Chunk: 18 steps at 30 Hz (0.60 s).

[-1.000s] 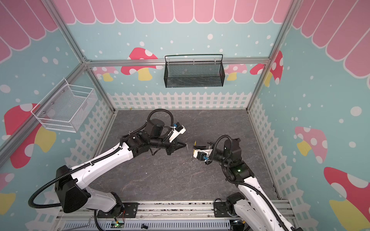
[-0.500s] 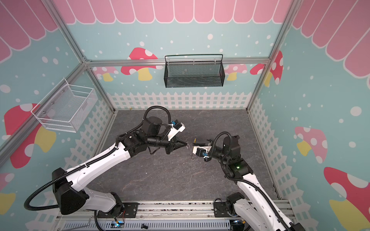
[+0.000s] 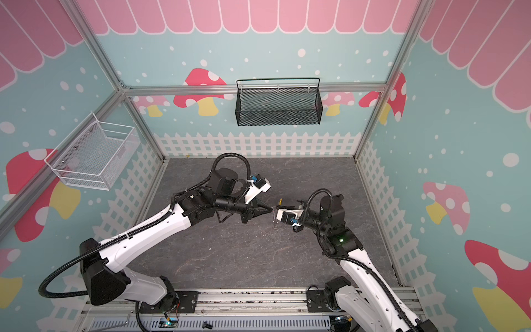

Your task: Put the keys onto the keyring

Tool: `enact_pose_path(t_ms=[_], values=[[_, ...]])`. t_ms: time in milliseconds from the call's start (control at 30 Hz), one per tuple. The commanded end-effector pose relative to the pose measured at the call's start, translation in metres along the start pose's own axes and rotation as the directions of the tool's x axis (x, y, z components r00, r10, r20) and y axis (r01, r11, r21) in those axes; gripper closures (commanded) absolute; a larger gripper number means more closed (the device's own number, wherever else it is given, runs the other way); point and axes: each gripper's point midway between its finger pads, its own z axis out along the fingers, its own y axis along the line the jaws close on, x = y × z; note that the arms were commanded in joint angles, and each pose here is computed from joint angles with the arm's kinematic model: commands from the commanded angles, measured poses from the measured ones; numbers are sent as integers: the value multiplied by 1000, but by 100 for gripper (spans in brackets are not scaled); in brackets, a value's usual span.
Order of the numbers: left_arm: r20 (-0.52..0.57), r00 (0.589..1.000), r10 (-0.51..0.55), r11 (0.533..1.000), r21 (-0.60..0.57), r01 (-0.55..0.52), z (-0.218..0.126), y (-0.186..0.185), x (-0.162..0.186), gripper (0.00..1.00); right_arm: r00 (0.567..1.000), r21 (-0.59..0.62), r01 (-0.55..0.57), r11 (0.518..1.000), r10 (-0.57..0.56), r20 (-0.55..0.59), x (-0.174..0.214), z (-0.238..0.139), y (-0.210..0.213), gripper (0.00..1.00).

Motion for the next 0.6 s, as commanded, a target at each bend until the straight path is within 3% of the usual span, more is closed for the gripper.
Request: enact_pose_path(t_ms=[0, 233, 567], values=[[12, 999, 29, 999, -40, -29, -1, 3, -10, 100, 999, 25, -5, 1000, 4, 40, -17, -2, -14, 100], [11, 998, 62, 992, -108, -60, -2, 10, -11, 100, 997, 17, -53, 998, 52, 49, -19, -2, -13, 100], [36, 995, 89, 989, -119, -84, -4, 6, -17, 100, 996, -7, -80, 997, 80, 47, -17, 0, -10, 100]])
